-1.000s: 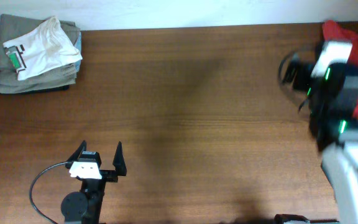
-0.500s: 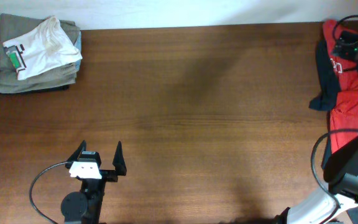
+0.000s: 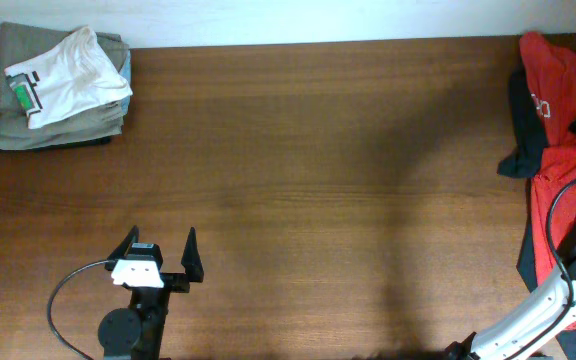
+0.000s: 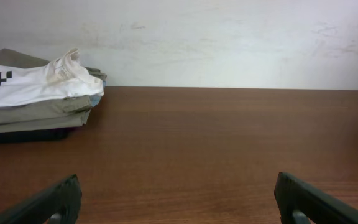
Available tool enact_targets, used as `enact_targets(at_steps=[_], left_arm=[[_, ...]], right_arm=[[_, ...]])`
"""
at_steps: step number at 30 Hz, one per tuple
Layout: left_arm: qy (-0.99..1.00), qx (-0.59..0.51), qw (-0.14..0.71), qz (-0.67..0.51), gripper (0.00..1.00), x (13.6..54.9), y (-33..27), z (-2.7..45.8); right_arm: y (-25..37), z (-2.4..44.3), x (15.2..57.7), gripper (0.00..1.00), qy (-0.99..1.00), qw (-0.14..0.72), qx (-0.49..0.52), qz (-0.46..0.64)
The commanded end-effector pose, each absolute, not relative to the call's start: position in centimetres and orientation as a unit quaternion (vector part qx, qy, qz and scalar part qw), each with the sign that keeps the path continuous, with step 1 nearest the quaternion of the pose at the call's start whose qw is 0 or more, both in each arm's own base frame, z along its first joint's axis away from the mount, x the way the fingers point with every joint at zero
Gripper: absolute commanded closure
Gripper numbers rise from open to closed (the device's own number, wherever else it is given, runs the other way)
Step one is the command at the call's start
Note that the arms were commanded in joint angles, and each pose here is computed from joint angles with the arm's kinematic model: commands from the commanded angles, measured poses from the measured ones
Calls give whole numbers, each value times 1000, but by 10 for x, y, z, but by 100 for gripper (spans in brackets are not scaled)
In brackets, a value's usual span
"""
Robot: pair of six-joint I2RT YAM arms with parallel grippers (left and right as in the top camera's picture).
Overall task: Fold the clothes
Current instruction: 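Reach the right gripper to the red clothing pile and grasp the orange shirt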
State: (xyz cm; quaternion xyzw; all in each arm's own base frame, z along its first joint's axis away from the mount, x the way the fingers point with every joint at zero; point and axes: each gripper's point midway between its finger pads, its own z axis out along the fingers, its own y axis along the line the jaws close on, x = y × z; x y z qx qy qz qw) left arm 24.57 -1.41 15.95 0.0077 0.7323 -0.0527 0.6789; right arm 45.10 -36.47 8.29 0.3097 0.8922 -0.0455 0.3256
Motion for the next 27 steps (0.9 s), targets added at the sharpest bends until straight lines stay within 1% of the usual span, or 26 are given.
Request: enact_targets(at_steps=[1,4,6,9,13,14,17,23,27], left_arm=[[733,10,679,-52,1,246,-15,158],[733,10,679,-52,1,246,-15,158],[733,11,679,-52,1,246,-15,158],[733,10,679,-52,1,246,-15,158],[733,10,679,-52,1,246,-15,158],[733,11,679,-52,1,246,-15,158],[733,11,679,-52,1,246,-15,158],[733,10,679,-52,1,246,-15,158],[733,10,679,-52,1,246,-15,158]], right_arm=[[-372,72,463,5,889,342,302,-41],[-381,54,474,6,874,358,326,-35],[-382,43,481,0,866,370,335,-21],[-376,23,493,1,866,382,321,9],[-374,1,496,1,868,379,321,17],[-375,1,496,1,868,378,322,15],[-378,4,498,6,866,384,321,10],[-388,38,508,6,859,405,315,1],[-402,49,502,5,861,384,328,-50]])
